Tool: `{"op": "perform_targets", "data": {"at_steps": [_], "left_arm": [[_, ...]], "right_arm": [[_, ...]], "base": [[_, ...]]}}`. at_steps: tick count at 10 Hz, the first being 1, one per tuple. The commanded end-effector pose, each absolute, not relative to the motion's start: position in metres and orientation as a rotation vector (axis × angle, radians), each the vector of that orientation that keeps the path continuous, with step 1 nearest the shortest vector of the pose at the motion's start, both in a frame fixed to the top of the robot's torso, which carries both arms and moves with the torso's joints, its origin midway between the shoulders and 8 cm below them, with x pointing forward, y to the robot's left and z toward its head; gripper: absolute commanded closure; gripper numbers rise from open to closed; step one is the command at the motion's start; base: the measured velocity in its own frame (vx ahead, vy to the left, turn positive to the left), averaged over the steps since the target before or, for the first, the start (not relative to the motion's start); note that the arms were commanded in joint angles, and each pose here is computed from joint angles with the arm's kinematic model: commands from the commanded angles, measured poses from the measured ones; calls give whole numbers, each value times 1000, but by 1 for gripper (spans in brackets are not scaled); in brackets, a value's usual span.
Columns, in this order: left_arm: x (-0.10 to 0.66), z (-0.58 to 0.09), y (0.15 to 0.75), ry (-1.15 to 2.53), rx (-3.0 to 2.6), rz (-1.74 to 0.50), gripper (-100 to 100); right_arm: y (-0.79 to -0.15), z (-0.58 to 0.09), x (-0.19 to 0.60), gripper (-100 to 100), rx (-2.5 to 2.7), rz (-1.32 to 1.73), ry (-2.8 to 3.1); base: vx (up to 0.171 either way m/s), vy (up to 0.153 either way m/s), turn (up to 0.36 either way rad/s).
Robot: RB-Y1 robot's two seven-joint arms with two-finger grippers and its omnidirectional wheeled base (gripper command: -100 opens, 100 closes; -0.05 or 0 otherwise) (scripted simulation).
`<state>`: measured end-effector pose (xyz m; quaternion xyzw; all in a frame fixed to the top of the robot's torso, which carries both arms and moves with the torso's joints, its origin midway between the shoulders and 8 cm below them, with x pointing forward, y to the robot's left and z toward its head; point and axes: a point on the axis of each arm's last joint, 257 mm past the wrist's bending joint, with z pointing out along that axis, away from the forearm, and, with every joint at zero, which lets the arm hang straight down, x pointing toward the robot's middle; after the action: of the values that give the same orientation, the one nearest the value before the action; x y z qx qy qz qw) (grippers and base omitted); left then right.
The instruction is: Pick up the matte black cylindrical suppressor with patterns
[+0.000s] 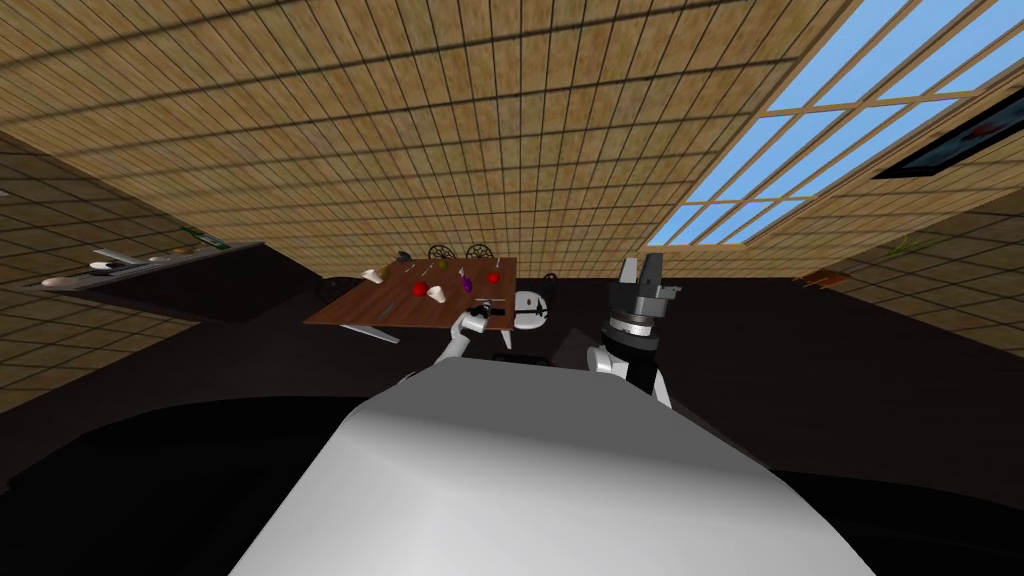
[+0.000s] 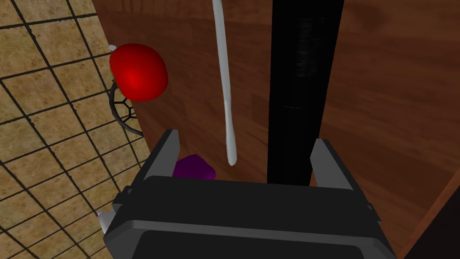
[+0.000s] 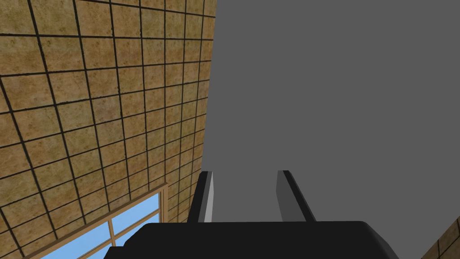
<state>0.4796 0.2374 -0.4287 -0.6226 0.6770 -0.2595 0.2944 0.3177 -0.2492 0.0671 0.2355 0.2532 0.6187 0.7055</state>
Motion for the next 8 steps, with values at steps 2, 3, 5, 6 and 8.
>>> {"op": "perform_targets", "data": {"at_steps": [2, 3, 5, 6, 8], "left_arm": [[460, -456, 239, 1860, -1704, -614, -100], [445, -472, 242, 1889, -1734, -568, -100], [452, -465, 242, 1875, -1720, -590, 0], [452, -471, 244, 1872, -1720, -592, -100], [451, -477, 246, 1870, -1720, -592, -100]], "right_arm": [[-249, 67, 318, 0, 523, 1375, 563], [-249, 67, 318, 0, 524, 1375, 563], [-249, 67, 318, 0, 523, 1375, 563], [-249, 67, 318, 0, 523, 1375, 563], [-249, 67, 318, 0, 524, 1375, 563]], "base": [[73, 32, -21], [71, 17, -17], [19, 5, -1], [30, -2, -12], [45, -9, -8]]}}
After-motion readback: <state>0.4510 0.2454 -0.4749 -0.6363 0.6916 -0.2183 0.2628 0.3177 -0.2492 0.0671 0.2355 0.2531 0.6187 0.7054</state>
